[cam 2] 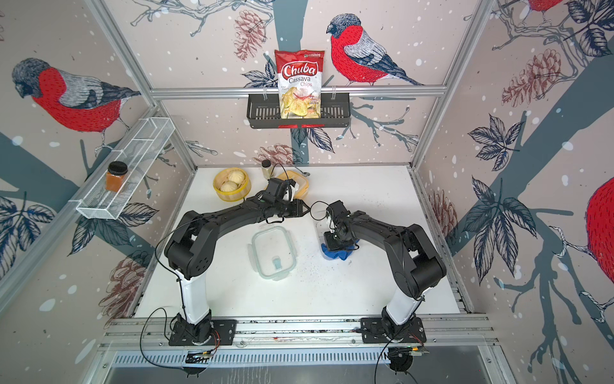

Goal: Wipe the insides of the lunch boxes
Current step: Wipe the dirt inside the lunch box.

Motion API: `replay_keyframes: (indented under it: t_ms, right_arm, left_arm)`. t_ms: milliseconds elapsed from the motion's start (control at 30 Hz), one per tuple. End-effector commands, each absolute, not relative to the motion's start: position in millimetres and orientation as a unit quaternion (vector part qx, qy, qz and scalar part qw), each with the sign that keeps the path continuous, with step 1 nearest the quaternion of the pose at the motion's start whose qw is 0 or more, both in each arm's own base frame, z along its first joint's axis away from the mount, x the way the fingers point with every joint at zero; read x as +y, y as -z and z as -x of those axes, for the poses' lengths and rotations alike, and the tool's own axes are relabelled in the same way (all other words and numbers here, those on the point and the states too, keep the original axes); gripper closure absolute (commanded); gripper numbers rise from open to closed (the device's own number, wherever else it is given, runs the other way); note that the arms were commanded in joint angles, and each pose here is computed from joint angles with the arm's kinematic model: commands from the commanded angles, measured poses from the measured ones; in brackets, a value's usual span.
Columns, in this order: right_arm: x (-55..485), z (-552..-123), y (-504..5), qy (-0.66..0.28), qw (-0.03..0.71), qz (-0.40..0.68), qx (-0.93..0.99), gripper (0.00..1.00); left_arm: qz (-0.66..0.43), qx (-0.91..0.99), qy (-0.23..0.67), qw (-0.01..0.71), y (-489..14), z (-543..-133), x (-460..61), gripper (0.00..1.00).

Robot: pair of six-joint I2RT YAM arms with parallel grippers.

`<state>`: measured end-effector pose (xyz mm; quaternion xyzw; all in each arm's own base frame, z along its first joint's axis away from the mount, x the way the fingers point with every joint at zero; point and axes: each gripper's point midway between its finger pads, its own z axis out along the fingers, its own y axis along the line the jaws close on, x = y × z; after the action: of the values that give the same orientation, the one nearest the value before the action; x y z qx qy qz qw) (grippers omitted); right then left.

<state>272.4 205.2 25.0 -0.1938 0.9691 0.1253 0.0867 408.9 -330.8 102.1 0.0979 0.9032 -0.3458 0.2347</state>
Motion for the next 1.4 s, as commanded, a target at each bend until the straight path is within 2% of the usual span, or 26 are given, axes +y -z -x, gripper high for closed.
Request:
replay_keyframes:
  t_ms: [0,267,567,633,800,1133,1367]
  right_arm:
    - [204.9,-256.1,-21.4,-0.126,0.051,0.217,0.967,1.0]
    - [218.1,-255.2,-28.4,-0.149,0.059,0.243,0.957,1.0]
    - [216.2,-251.0,-21.3,-0.127,0.052,0.253,0.958,1.0]
    - [215.5,-252.3,-20.8,-0.125,0.053,0.252,0.958,1.0]
    - [217.2,-258.0,-28.2,-0.126,0.064,0.254,0.957,1.0]
    - [208.2,-261.2,-24.3,-0.107,0.062,0.245,0.962,1.0]
    - [177.5,-282.8,-18.0,-0.069,0.073,0.186,0.977,1.0]
  left_arm:
    - [-0.126,0.893,0.357,0.243,-109.3,-407.1,-339.7,0.49]
    - [-0.158,0.897,0.353,0.216,-90.2,-401.9,-348.4,0.54]
    - [-0.181,0.898,0.34,0.211,-76.2,-402.7,-357.0,0.58]
    - [-0.187,0.899,0.337,0.207,-73.0,-401.5,-357.3,0.61]
    - [-0.191,0.905,0.326,0.193,-58.4,-399.2,-355.8,0.76]
    - [-0.209,0.899,0.327,0.204,-65.0,-392.6,-361.4,0.78]
    - [-0.205,0.906,0.313,0.196,-55.7,-378.0,-348.3,0.92]
